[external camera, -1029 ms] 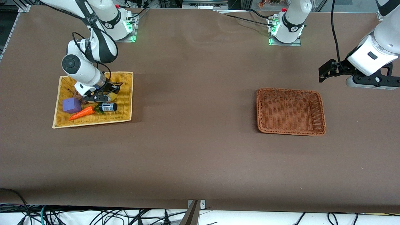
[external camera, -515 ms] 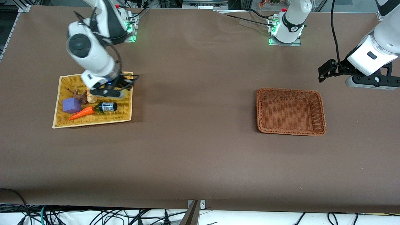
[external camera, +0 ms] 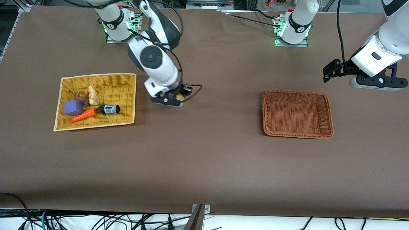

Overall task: Transfer tape with both arms
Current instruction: 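Carry the tape with the right gripper while the left gripper reaches toward it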

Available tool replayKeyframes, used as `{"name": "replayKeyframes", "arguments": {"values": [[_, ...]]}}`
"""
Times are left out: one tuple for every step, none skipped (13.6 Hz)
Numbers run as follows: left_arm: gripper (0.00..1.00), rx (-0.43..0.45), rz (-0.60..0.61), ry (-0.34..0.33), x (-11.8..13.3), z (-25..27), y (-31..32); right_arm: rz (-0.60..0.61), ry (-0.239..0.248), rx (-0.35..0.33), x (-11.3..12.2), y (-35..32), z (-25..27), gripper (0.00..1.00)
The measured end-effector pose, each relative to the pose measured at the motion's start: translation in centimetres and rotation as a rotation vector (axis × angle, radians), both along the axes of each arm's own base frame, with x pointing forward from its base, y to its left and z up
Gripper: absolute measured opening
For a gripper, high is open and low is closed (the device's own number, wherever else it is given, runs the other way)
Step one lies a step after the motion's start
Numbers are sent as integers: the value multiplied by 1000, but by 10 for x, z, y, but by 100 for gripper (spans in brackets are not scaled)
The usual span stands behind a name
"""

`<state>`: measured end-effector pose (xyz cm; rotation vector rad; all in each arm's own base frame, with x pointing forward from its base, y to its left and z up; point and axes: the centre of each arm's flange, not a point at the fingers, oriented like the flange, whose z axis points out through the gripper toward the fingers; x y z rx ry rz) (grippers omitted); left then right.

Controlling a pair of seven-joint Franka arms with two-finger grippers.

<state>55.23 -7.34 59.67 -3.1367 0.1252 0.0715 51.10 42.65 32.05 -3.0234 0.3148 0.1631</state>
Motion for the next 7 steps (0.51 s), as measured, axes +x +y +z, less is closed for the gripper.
{"name": "replayKeyframes", "arguments": {"values": [[100,0,-1,0,0,0,0,-4,0,0,-1,18,-19,22],[100,0,0,0,0,0,0,-13,-2,10,-4,37,-37,22],[100,0,2,0,0,0,1,-19,0,21,-7,55,-53,22],[100,0,3,1,0,0,2,-19,5,27,-11,73,-66,22],[100,0,5,1,0,0,3,-13,11,30,-15,87,-77,22],[100,0,7,1,0,0,4,-4,16,30,-20,97,-86,22],[100,0,9,2,1,0,5,5,21,28,-24,104,-95,22]]}}
